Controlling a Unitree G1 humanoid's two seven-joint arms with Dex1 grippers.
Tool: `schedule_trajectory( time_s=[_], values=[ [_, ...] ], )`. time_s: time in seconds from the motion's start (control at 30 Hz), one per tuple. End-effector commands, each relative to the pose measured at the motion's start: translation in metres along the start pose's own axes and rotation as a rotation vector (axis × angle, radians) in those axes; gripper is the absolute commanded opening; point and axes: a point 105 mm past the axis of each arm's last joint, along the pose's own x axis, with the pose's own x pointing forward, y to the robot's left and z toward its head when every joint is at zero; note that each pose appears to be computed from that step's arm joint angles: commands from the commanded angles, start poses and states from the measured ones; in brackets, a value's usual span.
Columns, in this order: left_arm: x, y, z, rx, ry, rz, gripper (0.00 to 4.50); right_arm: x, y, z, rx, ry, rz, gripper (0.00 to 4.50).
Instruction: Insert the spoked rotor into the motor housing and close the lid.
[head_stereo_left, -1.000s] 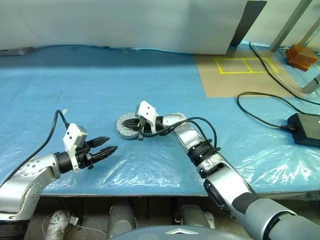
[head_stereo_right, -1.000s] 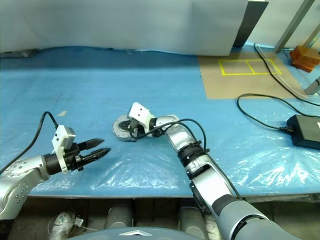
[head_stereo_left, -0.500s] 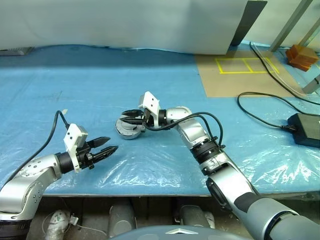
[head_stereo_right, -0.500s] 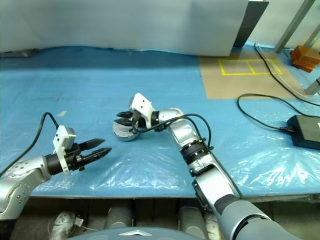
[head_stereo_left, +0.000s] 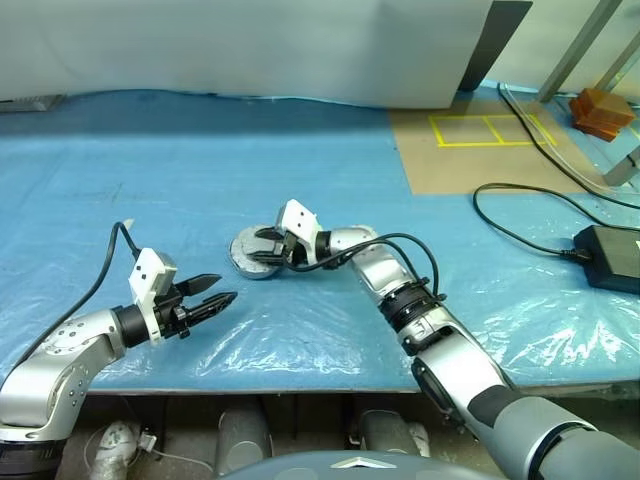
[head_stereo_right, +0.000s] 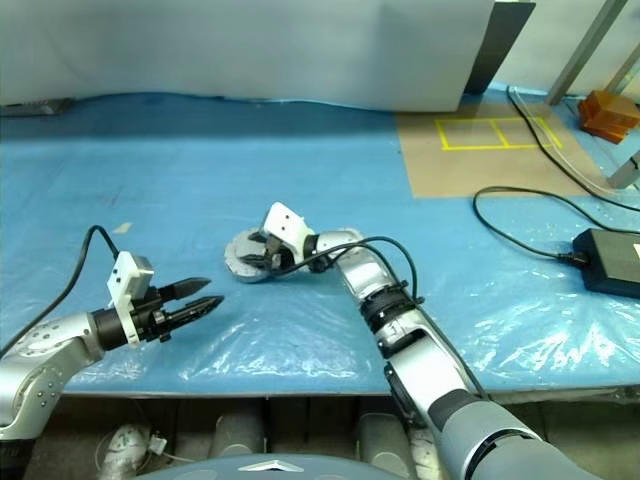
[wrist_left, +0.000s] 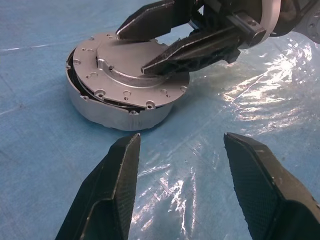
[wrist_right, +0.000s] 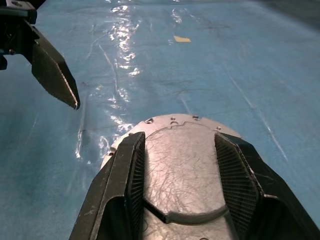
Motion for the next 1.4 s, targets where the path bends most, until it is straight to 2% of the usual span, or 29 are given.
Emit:
schedule_trajectory(
  time_s=[0.03, 0.17, 0.27, 0.67, 0.83, 1.07, 1.4],
  values=[
    [0.0, -0.002, 0.005, 0.023, -0.017, -0.006, 2.79, 0.0, 0.001, 0.015, -0.031, -0.06, 0.019, 3.15],
    [0.002, -0.003, 0.004, 0.021, -0.018, -0.009, 2.79, 0.002, -0.001, 0.012, -0.046, -0.039, -0.005, 4.46],
    [0.004, -0.004, 0.004, 0.023, -0.019, -0.011, 2.79, 0.004, 0.0, 0.001, -0.058, 0.017, -0.022, 4.49],
    [0.007, -0.006, 0.002, 0.018, -0.024, -0.007, 2.79, 0.005, -0.004, -0.005, -0.016, 0.03, -0.042, 4.49],
    [0.007, -0.006, 0.003, 0.016, -0.029, -0.005, 2.79, 0.006, 0.001, -0.005, -0.027, 0.031, -0.012, 2.93],
    [0.008, -0.005, 0.004, 0.019, -0.031, -0.005, 2.79, 0.006, -0.002, -0.004, -0.014, 0.027, -0.028, 2.93],
    [0.009, -0.002, 0.005, 0.014, -0.039, 0.009, 2.79, 0.01, -0.01, 0.029, 0.226, -0.106, -0.049, 2.93]
  ],
)
